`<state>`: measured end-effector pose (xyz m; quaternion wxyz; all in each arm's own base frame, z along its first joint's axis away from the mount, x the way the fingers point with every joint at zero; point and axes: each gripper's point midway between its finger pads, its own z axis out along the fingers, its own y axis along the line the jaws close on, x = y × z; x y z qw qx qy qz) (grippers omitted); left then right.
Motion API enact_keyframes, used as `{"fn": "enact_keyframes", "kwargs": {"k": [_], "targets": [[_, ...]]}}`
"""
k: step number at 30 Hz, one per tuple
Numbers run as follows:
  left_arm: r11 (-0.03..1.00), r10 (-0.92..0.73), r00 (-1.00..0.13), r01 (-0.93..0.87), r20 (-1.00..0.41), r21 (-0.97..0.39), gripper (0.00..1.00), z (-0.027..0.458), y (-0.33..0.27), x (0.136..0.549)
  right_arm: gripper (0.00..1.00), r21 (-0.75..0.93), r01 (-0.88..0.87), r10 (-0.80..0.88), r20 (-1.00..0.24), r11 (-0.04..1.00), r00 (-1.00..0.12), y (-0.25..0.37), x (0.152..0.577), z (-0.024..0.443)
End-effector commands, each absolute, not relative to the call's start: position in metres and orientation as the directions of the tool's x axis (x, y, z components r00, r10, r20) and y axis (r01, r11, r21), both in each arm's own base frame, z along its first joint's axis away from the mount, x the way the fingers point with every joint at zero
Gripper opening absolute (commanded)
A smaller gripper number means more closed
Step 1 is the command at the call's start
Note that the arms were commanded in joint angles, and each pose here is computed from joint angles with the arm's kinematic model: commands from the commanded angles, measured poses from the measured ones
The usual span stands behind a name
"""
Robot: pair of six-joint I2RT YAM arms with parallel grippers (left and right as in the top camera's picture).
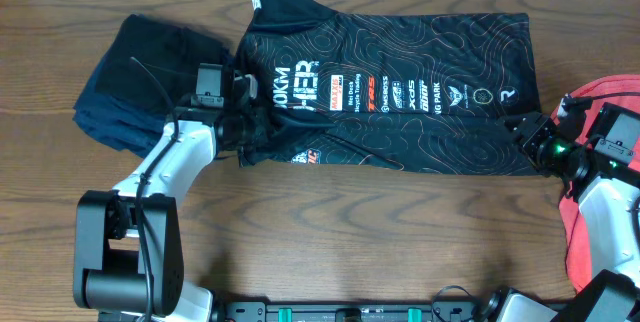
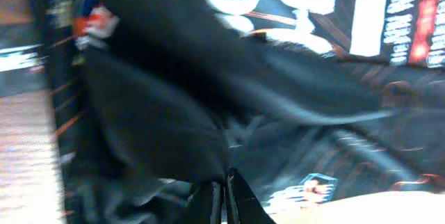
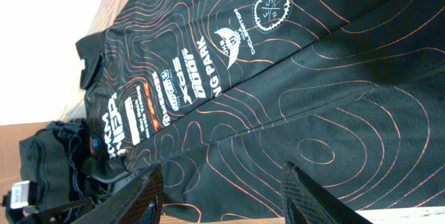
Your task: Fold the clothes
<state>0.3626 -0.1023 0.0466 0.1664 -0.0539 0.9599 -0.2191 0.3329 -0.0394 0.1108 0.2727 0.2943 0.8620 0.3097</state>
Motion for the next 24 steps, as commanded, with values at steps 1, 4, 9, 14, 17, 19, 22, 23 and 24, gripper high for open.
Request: {"fn": "enact_keyframes", "kwargs": {"k": [1,4,9,14,17,19,22,23,24], "targets": [[0.834,-0.218,-0.915,0.007,-0.340,-0.552,0.06,0.084,-0.122,0.383,0.52,0.697,0.294,0.652,-0.322,0.654,-0.687,-0.036,0.336,0.121],[0.824,-0.242,-0.895,0.014,-0.375,-0.566,0.06,0.094,-0.123,0.395,0.52,0.696,0.294,0.652,-0.323,0.655,-0.686,-0.036,0.336,0.121],[0.795,-0.309,-0.837,0.033,-0.452,-0.605,0.06,0.115,-0.126,0.421,0.52,0.683,0.308,0.655,-0.328,0.662,-0.681,-0.040,0.336,0.119],[0.815,-0.355,-0.773,0.019,-0.525,-0.579,0.06,0.124,-0.116,0.440,0.52,0.683,0.308,0.655,-0.328,0.662,-0.681,-0.039,0.336,0.119],[0.831,-0.364,-0.742,0.013,-0.563,-0.556,0.06,0.128,-0.111,0.448,0.52,0.683,0.308,0.655,-0.328,0.662,-0.681,-0.039,0.336,0.119],[0.829,-0.367,-0.732,0.023,-0.575,-0.559,0.13,0.131,-0.111,0.451,0.52,0.684,0.308,0.655,-0.328,0.662,-0.681,-0.039,0.336,0.119],[0.813,-0.372,-0.760,0.010,-0.533,-0.582,0.28,0.127,-0.115,0.444,0.52,0.684,0.308,0.655,-0.327,0.662,-0.681,-0.039,0.336,0.119],[0.807,-0.365,-0.787,0.000,-0.498,-0.591,0.29,0.121,-0.118,0.436,0.52,0.683,0.310,0.655,-0.325,0.661,-0.682,-0.039,0.336,0.118],[0.799,-0.355,-0.818,-0.014,-0.453,-0.601,0.29,0.115,-0.122,0.427,0.53,0.683,0.312,0.656,-0.322,0.660,-0.683,-0.039,0.335,0.118]]}}
